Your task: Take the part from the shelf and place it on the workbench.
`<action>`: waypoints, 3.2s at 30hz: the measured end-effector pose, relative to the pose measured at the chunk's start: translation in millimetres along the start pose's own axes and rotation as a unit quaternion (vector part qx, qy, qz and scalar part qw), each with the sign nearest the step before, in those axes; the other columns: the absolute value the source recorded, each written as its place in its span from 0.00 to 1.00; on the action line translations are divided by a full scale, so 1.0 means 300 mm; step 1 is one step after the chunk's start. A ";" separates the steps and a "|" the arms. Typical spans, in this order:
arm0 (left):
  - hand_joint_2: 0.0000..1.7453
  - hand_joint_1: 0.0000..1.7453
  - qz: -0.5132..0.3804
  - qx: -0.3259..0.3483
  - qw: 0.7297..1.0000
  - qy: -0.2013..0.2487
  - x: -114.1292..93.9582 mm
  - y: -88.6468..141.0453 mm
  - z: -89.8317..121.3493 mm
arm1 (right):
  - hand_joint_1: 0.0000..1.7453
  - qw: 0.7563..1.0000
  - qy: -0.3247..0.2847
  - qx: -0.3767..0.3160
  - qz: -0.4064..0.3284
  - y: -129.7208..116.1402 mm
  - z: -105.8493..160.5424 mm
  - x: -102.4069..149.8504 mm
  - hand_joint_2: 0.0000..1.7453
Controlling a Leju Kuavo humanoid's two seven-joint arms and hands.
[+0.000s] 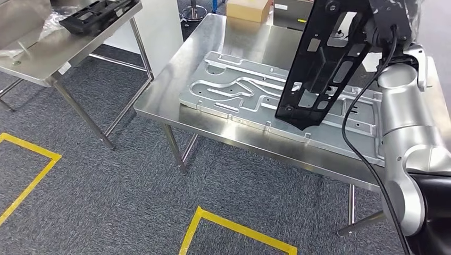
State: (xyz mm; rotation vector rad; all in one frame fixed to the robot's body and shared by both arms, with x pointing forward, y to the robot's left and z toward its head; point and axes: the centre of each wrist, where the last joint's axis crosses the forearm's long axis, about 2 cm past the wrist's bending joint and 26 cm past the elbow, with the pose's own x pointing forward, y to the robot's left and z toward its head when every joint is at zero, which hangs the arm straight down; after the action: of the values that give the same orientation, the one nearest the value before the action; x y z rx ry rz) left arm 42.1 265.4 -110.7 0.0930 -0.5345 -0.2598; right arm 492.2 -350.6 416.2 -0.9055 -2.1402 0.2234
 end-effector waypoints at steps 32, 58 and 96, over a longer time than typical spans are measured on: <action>1.00 0.00 0.005 0.001 1.000 0.005 -0.006 -0.003 0.003 | 1.00 0.999 0.035 0.039 -0.002 0.023 0.037 -0.078 1.00; 1.00 0.00 0.035 -0.002 0.999 0.002 -0.008 -0.006 0.004 | 1.00 0.997 0.056 0.038 -0.033 0.047 0.109 -0.157 1.00; 1.00 0.00 0.037 -0.025 0.999 0.002 0.008 -0.037 0.004 | 1.00 0.997 0.053 0.062 0.002 -0.075 0.011 -0.110 1.00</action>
State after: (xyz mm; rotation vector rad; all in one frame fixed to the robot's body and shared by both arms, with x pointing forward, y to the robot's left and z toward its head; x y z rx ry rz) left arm 41.1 254.0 -110.3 0.0243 -0.5252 -0.2009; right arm 492.1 -388.8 403.7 -0.8310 -2.0034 0.3012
